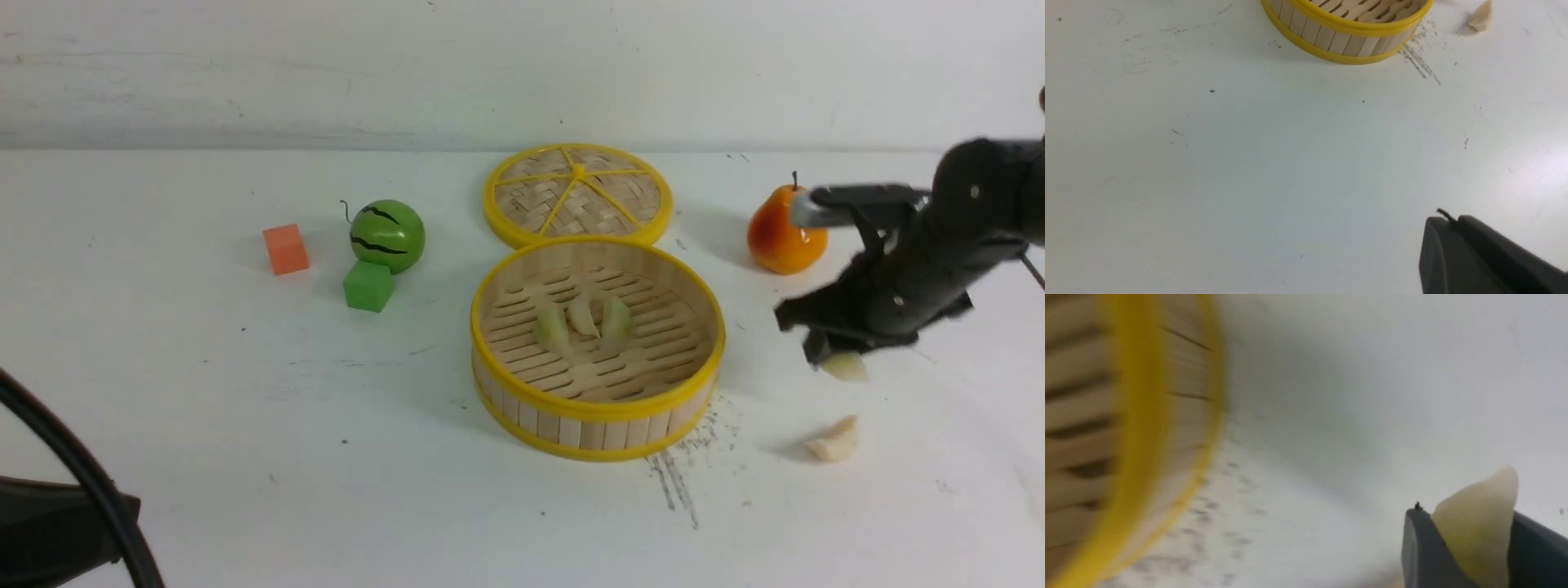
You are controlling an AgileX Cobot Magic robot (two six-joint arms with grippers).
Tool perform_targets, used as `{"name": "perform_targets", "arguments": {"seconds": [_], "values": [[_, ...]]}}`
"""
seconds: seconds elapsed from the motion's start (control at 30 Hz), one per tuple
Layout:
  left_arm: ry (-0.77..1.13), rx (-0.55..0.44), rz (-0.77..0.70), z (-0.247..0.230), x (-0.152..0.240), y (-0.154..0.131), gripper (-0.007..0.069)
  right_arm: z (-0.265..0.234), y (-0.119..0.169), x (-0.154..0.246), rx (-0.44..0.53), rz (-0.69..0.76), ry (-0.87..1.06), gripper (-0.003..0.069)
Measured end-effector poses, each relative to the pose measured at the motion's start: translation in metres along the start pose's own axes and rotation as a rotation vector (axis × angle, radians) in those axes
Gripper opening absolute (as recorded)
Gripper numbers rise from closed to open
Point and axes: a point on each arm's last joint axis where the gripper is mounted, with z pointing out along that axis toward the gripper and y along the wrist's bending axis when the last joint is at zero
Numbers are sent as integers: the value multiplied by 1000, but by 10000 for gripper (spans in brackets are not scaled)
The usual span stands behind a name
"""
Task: Put the dumplings into the steamer on the white table.
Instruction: 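Place the dumpling in the bamboo steamer basket with the right gripper, then reach for and grasp a dumpling lying on the table beside the steamer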
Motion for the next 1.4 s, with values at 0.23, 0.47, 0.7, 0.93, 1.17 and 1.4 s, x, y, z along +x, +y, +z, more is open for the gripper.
{"name": "perform_targets", "arguments": {"seconds": [0.23, 0.47, 0.7, 0.93, 1.17, 1.4], "values": [[14, -12, 6, 0, 1, 1, 24, -41, 131, -28, -220, -253, -184, 204], [103, -29, 6, -1, 9, 3, 30, 18, 172, -13, -252, -314, -110, 204], [145, -40, 8, -1, 13, 4, 39, 53, 173, -2, -245, -299, -32, 268], [141, -62, 20, -1, 13, 6, 39, 12, 171, -12, -229, -354, 28, 512], [130, -63, 25, -1, 12, 6, 39, -51, 112, -13, -61, -375, 132, 533], [123, -62, 32, -1, 11, 6, 41, -28, 24, 27, -1, -83, 277, 501]]}}
